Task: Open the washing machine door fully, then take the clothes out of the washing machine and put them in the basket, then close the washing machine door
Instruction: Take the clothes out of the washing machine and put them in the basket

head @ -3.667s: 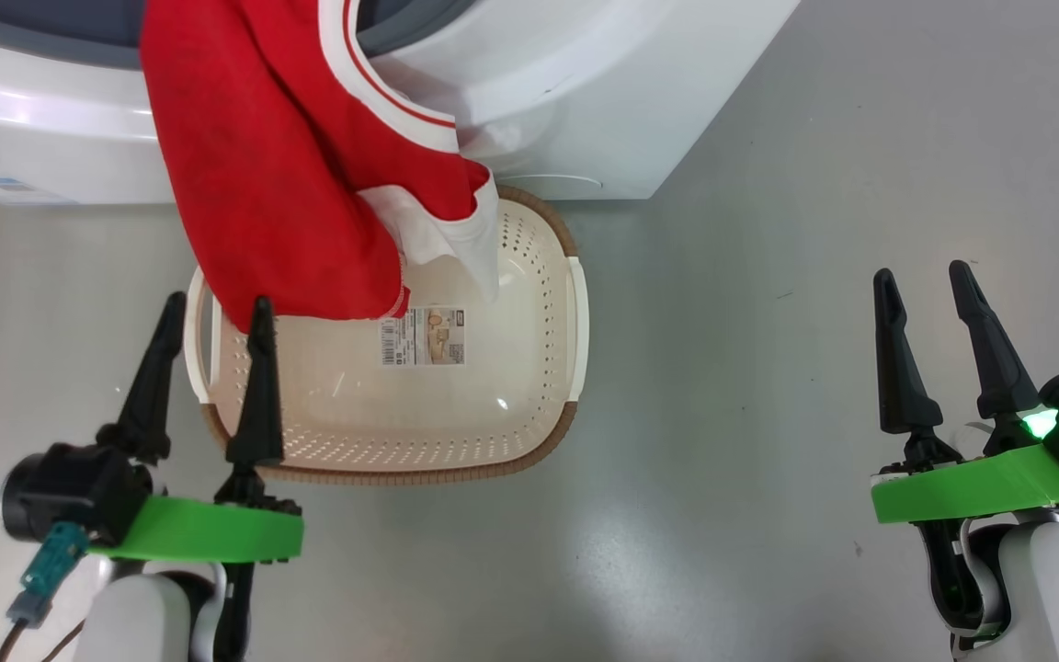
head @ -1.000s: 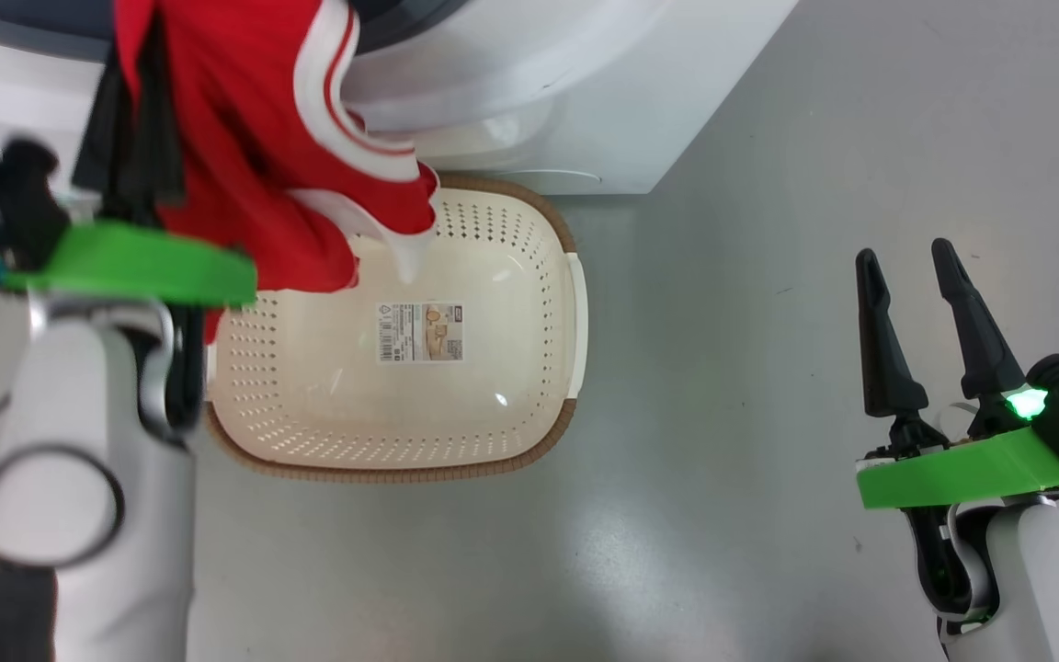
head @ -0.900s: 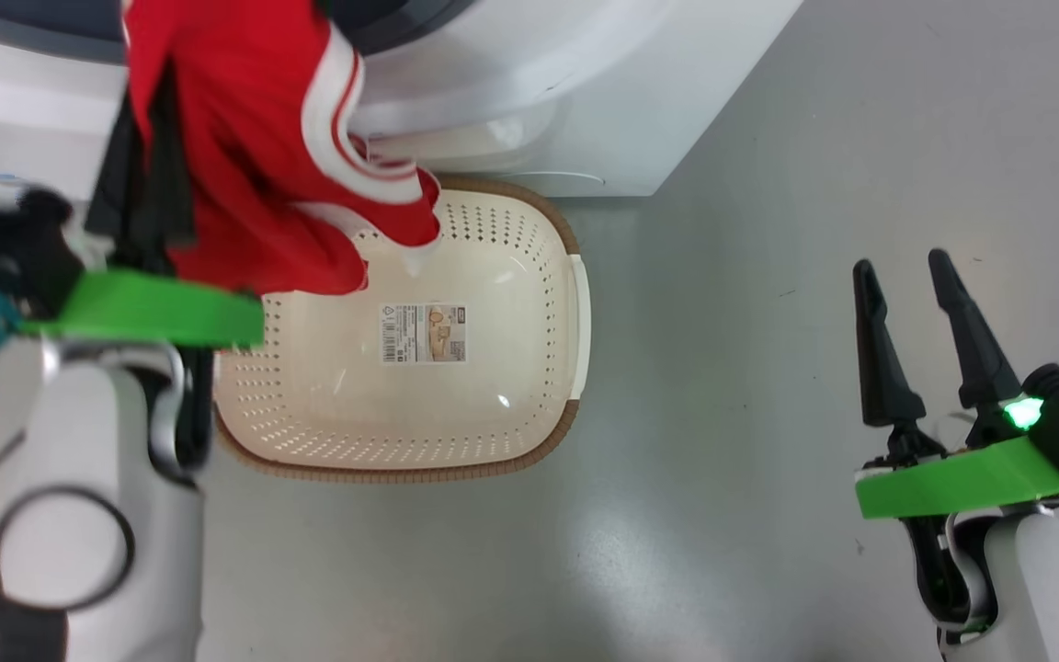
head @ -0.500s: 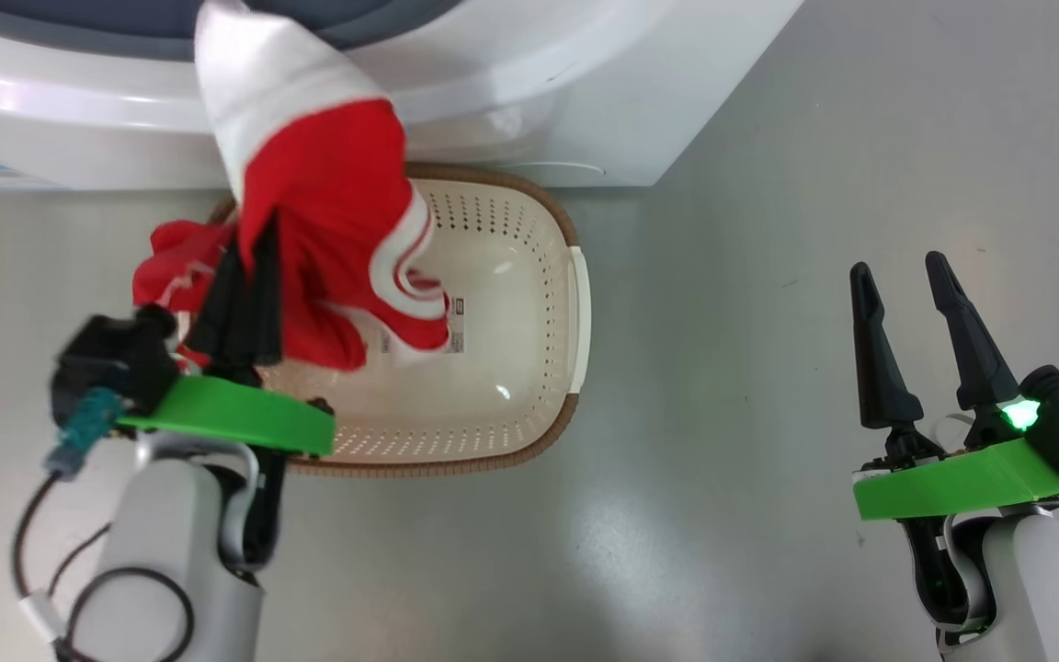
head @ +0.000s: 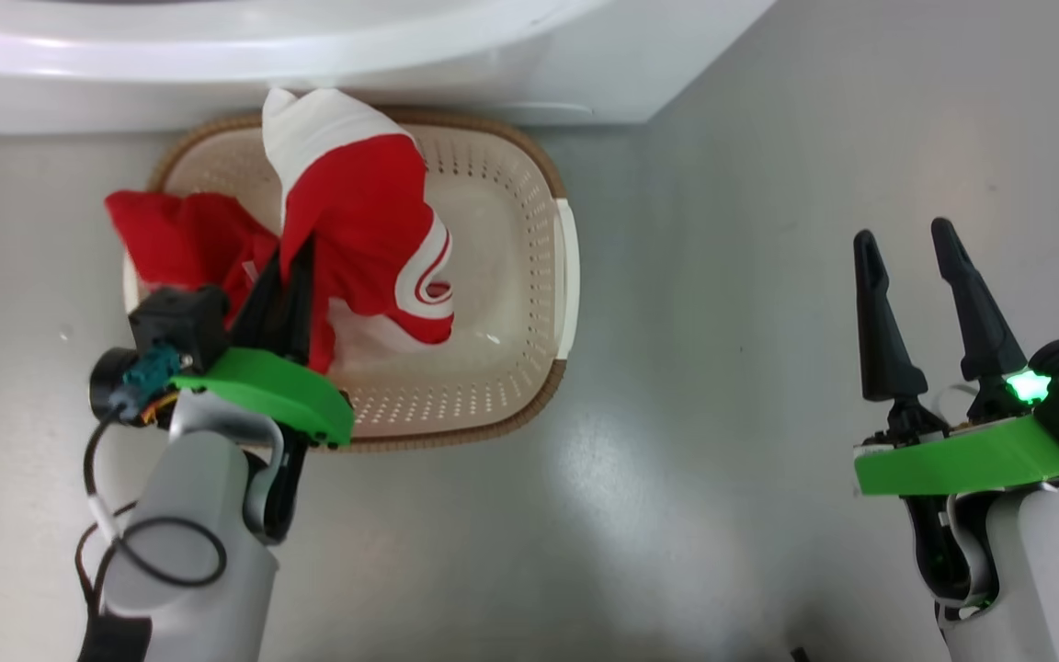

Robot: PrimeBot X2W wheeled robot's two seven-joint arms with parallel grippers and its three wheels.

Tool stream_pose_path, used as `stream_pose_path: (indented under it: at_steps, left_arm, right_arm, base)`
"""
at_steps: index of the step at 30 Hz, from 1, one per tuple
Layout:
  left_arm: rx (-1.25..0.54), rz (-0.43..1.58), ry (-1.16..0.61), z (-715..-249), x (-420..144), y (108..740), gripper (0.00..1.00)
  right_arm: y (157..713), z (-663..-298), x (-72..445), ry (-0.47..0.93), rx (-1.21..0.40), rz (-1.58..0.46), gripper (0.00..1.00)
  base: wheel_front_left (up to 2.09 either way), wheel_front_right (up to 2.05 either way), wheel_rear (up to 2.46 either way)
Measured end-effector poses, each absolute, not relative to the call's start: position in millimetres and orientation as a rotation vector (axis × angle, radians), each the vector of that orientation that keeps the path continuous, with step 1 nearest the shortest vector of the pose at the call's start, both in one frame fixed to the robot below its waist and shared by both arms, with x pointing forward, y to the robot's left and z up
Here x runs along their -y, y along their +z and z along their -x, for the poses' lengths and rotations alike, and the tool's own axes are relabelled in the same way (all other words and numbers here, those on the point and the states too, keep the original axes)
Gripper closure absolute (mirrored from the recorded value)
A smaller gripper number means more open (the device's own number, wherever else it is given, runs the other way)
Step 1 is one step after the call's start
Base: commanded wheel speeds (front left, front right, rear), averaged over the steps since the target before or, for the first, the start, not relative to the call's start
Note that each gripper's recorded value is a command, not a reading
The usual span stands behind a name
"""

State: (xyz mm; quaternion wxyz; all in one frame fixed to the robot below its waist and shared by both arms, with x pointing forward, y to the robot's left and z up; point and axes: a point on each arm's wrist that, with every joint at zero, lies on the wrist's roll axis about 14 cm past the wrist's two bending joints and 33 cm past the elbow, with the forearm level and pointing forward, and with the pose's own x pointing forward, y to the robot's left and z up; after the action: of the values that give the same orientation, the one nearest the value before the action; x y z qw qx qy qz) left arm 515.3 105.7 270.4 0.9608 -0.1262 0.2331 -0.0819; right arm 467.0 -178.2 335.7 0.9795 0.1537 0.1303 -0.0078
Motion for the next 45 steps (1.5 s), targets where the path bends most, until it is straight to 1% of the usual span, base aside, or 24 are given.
stream_pose_path:
  at_steps: [7, 16, 17, 18, 19, 20, 31, 38, 45]
  left_arm:
    - [-0.596, 0.237, -0.202, -512.4, -93.0, 225.9, 1.00]
    - [-0.702, 0.209, -0.231, -512.3, -83.5, 187.4, 1.00]
    - [-0.710, 0.207, -0.232, -512.2, -83.1, 184.8, 0.96]
    - [-0.716, 0.207, -0.232, -512.2, -82.6, 182.6, 0.82]
    - [-0.718, 0.208, -0.232, -513.6, -81.8, 181.4, 0.24]
    - [-0.718, 0.208, -0.231, -514.0, -82.0, 181.7, 0.00]
    - [-0.671, 0.207, -0.212, -520.0, -90.0, 204.5, 0.00]
    - [-0.614, 0.207, -0.200, -510.6, -97.3, 232.8, 0.00]
    - [-0.533, 0.211, -0.169, -502.0, -110.6, 271.1, 0.00]
  right_arm:
    - [318.1, -472.0, 182.9, -0.030, -0.287, -0.304, 0.00]
    - [299.3, -475.5, 185.7, -0.038, -0.315, -0.297, 0.00]
    - [298.3, -476.1, 185.9, -0.038, -0.316, -0.297, 0.00]
    - [297.9, -477.0, 186.2, -0.038, -0.315, -0.296, 0.00]
    - [297.5, -476.7, 186.8, -0.039, -0.316, -0.295, 0.00]
    - [297.8, -476.8, 186.9, -0.040, -0.315, -0.294, 0.00]
    - [313.6, -480.6, 184.7, -0.031, -0.282, -0.299, 0.00]
    - [336.2, -482.6, 180.5, -0.014, -0.240, -0.302, 0.00]
    - [355.3, -469.1, 175.2, 0.002, -0.228, -0.301, 0.00]
  base:
    - [0.00, 0.00, 0.00]
    - [0.00, 0.00, 0.00]
    - [0.00, 0.00, 0.00]
    - [0.00, 0.00, 0.00]
    - [0.00, 0.00, 0.00]
    - [0.00, 0.00, 0.00]
    - [0.00, 0.00, 0.00]
    - [0.00, 0.00, 0.00]
    - [0.00, 0.00, 0.00]
